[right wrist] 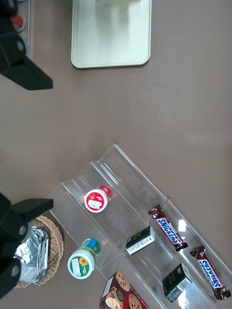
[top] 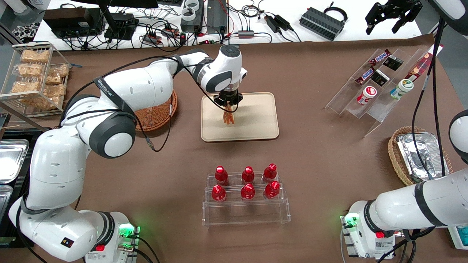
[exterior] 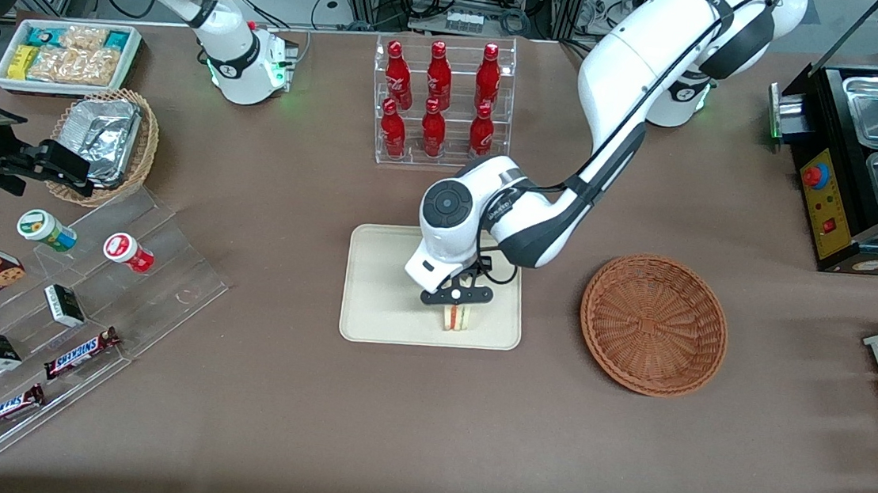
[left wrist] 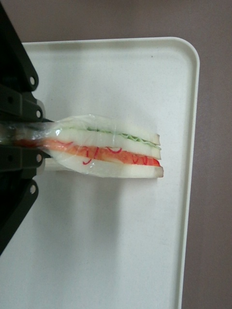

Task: Place sandwich from basket to tray
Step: 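Lower the sandwich onto the tray and open the left gripper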

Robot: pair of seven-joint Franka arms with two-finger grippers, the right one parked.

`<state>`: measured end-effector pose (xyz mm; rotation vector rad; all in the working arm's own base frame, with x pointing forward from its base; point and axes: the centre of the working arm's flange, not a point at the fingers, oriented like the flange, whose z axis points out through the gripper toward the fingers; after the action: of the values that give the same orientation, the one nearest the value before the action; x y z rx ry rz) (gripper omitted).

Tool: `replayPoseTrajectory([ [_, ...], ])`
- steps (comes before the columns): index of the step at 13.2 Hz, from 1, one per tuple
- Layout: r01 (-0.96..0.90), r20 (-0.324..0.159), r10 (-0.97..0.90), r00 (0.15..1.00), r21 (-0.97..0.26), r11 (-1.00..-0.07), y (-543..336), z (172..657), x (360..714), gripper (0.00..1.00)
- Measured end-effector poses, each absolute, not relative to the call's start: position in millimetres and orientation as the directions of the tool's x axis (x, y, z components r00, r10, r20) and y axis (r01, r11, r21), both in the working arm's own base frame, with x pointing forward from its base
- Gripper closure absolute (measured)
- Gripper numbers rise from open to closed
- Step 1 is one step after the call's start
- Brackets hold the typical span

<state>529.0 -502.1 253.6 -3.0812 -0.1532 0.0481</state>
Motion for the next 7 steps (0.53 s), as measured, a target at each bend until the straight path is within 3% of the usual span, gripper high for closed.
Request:
replayPoseTrajectory([
  [7,0.115,-0.013,0.116,0.993,-0.030,-0.993,-502.0,286.7,539.4,0.07],
])
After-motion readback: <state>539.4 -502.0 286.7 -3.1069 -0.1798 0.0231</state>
